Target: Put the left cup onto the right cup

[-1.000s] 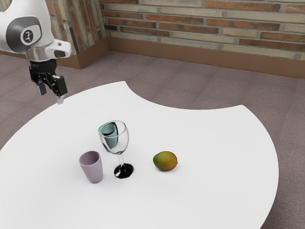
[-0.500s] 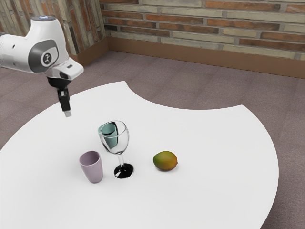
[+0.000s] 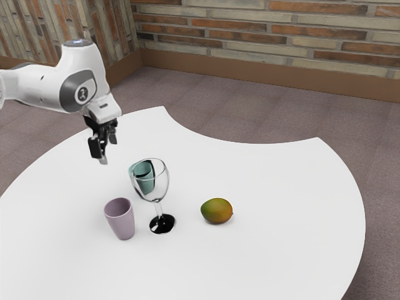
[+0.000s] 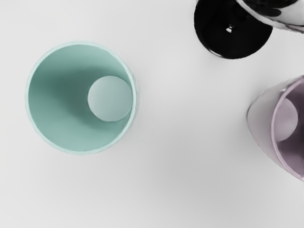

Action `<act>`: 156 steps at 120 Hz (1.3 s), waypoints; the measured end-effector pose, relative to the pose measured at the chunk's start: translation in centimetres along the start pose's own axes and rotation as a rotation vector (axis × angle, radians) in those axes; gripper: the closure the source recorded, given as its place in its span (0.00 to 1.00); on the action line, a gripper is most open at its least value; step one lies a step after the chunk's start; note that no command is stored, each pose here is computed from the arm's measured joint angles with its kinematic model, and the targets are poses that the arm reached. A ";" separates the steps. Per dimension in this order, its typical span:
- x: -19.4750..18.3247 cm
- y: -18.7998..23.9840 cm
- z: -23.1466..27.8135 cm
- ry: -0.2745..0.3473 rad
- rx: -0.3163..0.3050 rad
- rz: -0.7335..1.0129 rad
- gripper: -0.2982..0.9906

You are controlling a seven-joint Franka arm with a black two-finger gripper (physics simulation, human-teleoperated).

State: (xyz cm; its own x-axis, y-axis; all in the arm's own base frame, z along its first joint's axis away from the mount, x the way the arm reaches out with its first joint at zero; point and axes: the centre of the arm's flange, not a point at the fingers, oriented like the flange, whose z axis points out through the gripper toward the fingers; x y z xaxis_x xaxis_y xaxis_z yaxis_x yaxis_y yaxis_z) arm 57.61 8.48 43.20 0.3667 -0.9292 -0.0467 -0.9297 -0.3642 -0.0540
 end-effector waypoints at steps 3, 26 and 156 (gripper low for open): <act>0.7 0.3 0.4 0.006 -0.006 0.022 0.23; 2.3 1.7 1.8 0.031 -0.015 0.116 0.23; 4.6 -2.0 10.9 0.025 -0.041 0.297 0.24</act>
State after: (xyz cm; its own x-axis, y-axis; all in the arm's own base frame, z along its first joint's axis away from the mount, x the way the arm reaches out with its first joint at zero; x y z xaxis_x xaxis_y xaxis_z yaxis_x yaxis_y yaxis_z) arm 61.48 5.64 32.27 0.0780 -0.9965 -0.0296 -0.9970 -0.0780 -0.0017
